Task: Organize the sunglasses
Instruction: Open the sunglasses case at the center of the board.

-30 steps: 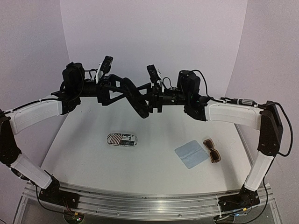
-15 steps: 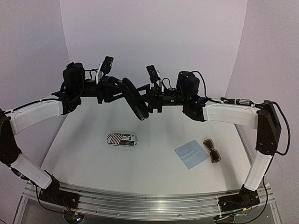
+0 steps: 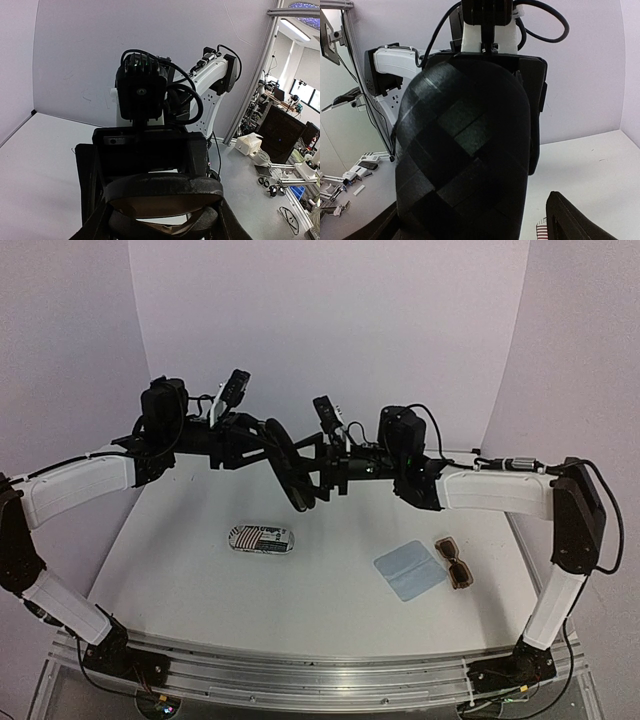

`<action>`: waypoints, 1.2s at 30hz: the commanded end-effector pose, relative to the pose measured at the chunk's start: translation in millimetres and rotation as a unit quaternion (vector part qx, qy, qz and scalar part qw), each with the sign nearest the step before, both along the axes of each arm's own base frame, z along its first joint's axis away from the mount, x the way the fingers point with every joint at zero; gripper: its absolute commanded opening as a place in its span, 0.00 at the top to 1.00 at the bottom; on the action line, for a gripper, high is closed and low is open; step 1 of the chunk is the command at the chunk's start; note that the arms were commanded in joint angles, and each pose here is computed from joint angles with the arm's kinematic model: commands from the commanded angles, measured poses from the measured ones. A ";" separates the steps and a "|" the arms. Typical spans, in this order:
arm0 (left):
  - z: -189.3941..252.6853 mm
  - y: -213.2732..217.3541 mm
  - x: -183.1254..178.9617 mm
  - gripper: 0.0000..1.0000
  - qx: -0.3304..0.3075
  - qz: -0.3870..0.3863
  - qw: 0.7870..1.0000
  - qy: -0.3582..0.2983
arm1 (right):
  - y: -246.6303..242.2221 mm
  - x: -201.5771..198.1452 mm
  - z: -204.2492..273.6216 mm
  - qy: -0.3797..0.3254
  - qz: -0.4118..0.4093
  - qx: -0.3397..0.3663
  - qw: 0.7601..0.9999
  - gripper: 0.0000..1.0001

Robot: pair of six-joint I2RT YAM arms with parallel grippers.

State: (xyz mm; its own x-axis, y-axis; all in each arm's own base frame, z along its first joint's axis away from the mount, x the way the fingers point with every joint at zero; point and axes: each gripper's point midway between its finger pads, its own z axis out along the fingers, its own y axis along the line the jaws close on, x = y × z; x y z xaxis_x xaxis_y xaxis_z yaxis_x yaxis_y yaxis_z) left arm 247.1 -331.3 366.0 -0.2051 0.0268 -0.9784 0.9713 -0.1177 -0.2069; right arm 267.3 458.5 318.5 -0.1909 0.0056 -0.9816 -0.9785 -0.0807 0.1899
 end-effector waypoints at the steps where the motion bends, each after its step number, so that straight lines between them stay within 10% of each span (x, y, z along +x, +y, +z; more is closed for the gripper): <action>1: 24.6 3.7 -13.4 1.00 -0.021 -0.014 0.999 -0.043 | -11.7 -1.0 14.9 -0.008 -0.014 0.004 1.000 0.11; 12: 20.4 3.8 -12.9 1.00 -0.008 -0.012 0.999 -0.033 | -33.7 35.4 9.6 0.006 -0.145 -0.009 0.989 0.38; 36: 14.1 6.0 -5.9 1.00 0.011 0.012 1.000 -0.016 | -81.0 68.6 5.3 0.013 -0.260 -0.026 0.965 0.37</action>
State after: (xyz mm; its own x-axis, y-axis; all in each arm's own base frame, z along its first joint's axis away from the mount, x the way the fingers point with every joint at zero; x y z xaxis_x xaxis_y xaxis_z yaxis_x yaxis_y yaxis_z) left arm 256.8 -337.0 353.8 -0.2102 0.0538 -0.9762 0.9766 -0.0345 -0.2122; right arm 273.4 428.9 306.1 -0.2051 -0.0206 -0.9785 -0.9668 0.1599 0.1993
